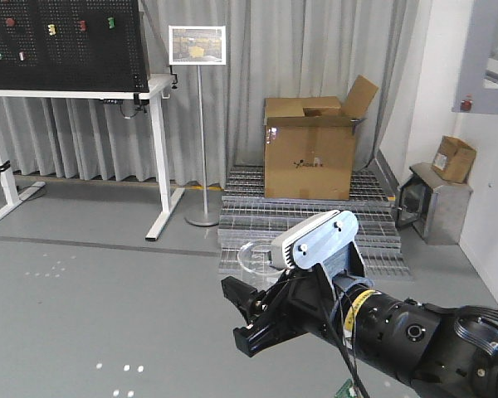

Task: Pick beaker and place in left cabinet
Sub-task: 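Carry the beaker in the right gripper while driving to the cabinet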

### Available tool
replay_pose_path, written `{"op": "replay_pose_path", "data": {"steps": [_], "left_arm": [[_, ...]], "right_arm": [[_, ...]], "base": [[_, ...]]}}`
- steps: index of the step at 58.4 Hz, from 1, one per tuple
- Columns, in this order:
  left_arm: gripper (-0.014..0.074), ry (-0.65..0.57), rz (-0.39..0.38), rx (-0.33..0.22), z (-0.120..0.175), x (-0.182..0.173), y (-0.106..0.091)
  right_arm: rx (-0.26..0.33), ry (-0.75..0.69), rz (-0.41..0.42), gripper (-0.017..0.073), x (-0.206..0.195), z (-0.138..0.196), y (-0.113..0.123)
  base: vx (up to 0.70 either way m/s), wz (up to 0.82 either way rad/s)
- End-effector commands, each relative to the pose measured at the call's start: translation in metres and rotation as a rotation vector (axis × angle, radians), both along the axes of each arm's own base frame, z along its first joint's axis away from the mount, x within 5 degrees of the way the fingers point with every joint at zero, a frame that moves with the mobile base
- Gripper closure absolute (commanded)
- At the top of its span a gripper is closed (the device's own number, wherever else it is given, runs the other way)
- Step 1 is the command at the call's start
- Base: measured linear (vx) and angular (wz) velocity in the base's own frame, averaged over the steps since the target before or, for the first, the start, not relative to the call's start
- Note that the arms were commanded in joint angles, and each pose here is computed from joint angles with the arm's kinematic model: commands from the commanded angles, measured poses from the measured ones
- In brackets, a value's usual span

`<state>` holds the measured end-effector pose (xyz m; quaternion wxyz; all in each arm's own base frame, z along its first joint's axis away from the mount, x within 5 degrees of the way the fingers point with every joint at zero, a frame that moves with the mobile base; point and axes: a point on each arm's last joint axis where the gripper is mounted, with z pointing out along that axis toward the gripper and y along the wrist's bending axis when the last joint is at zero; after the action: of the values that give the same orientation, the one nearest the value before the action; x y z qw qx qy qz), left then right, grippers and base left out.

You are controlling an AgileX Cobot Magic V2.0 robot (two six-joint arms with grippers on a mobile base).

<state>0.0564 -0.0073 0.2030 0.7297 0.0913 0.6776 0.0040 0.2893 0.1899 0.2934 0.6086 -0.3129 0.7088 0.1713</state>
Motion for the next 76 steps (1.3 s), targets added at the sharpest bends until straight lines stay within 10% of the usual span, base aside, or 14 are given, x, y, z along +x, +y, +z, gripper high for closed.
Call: {"op": "replay_pose_path", "data": {"steps": [1,76], "left_arm": [[0.0592,-0.076,-0.004,-0.015,0.0025,-0.0015,-0.0001],[0.0592,-0.076,-0.004,-0.015,0.0025,-0.0015,-0.0001]], "right_arm": [[0.090,-0.105,0.025,0.0568,-0.0042,0.0300,-0.0005],[0.088,-0.102,0.024,0.0568,-0.0042,0.0296,-0.0006]], "base": [[0.72,0.03],[0.64,-0.10]]}}
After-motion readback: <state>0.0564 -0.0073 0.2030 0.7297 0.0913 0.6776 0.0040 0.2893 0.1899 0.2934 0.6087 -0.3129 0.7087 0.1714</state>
